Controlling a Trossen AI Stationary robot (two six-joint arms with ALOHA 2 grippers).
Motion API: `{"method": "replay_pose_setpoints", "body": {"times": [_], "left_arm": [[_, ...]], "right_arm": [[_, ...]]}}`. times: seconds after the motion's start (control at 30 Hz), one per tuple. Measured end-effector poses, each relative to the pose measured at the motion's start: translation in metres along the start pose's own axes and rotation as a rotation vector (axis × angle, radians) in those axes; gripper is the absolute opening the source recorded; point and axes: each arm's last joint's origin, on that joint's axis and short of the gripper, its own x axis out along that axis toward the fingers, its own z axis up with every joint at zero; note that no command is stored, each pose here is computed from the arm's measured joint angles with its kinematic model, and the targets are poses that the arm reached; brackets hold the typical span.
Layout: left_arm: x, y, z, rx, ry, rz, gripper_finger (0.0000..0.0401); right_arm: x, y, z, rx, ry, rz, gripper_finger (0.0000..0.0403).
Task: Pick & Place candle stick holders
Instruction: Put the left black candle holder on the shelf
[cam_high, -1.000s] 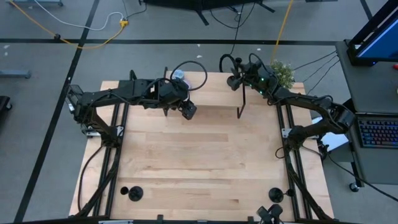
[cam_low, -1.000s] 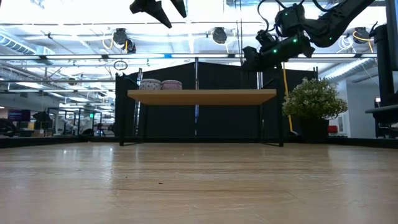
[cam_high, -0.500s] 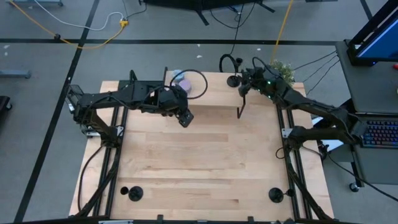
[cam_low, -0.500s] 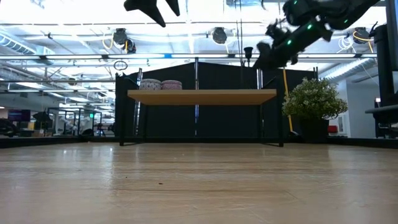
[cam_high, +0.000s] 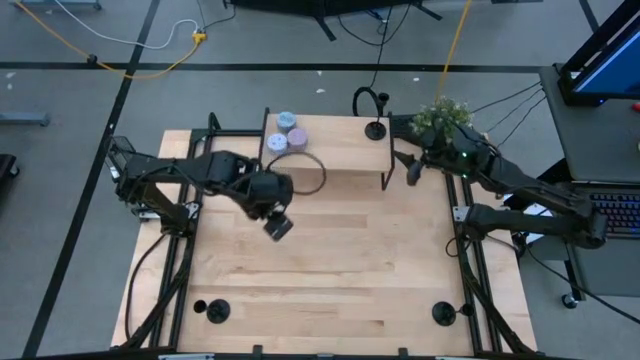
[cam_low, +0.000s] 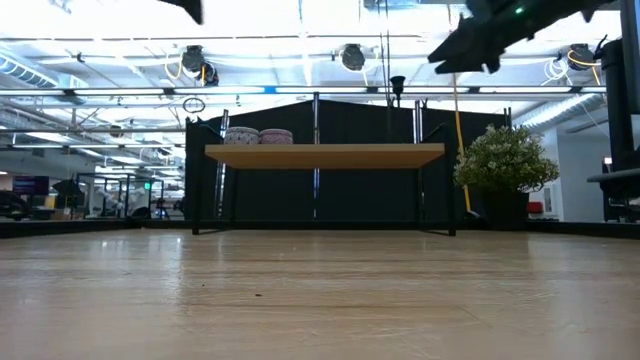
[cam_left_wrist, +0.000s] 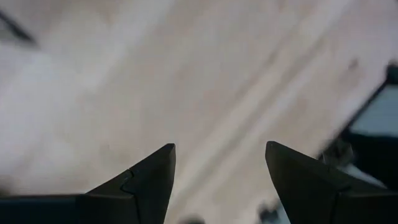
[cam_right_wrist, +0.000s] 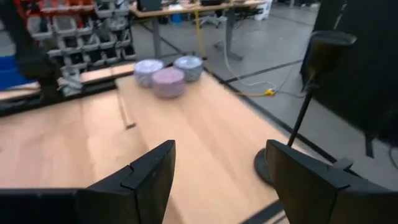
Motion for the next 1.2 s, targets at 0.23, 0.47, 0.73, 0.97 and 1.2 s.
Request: {"method": "replay_pose_setpoints", "body": {"times": [0.23, 0.47, 0.73, 0.97, 1.2], "left_arm": [[-0.001, -0.014, -0.036, -0.201, 0.275, -0.029, 0.0253], [-0.005, -0.032, -0.076, -0.309, 0.419, -0.018, 0.0253], [-0.005, -0.048, -0.130, -0.167, 0.465, 0.027, 0.0253], [0.029, -0.042, -0.173, -0.064, 0.575, 0.201, 0.0253], [0.043, -0.034, -0.196, 0.008, 0.603, 0.280, 0.0253]], "right_arm": [[-0.014, 0.009, -0.007, -0.007, 0.068, 0.132, 0.0238], [-0.011, 0.014, -0.015, 0.030, 0.086, 0.215, 0.0238], [-0.002, 0.018, -0.035, 0.111, 0.086, 0.229, 0.0238], [0.005, 0.022, -0.049, 0.166, 0.052, 0.255, 0.0238], [0.007, 0.022, -0.046, 0.226, -0.051, 0.271, 0.0238]]}}
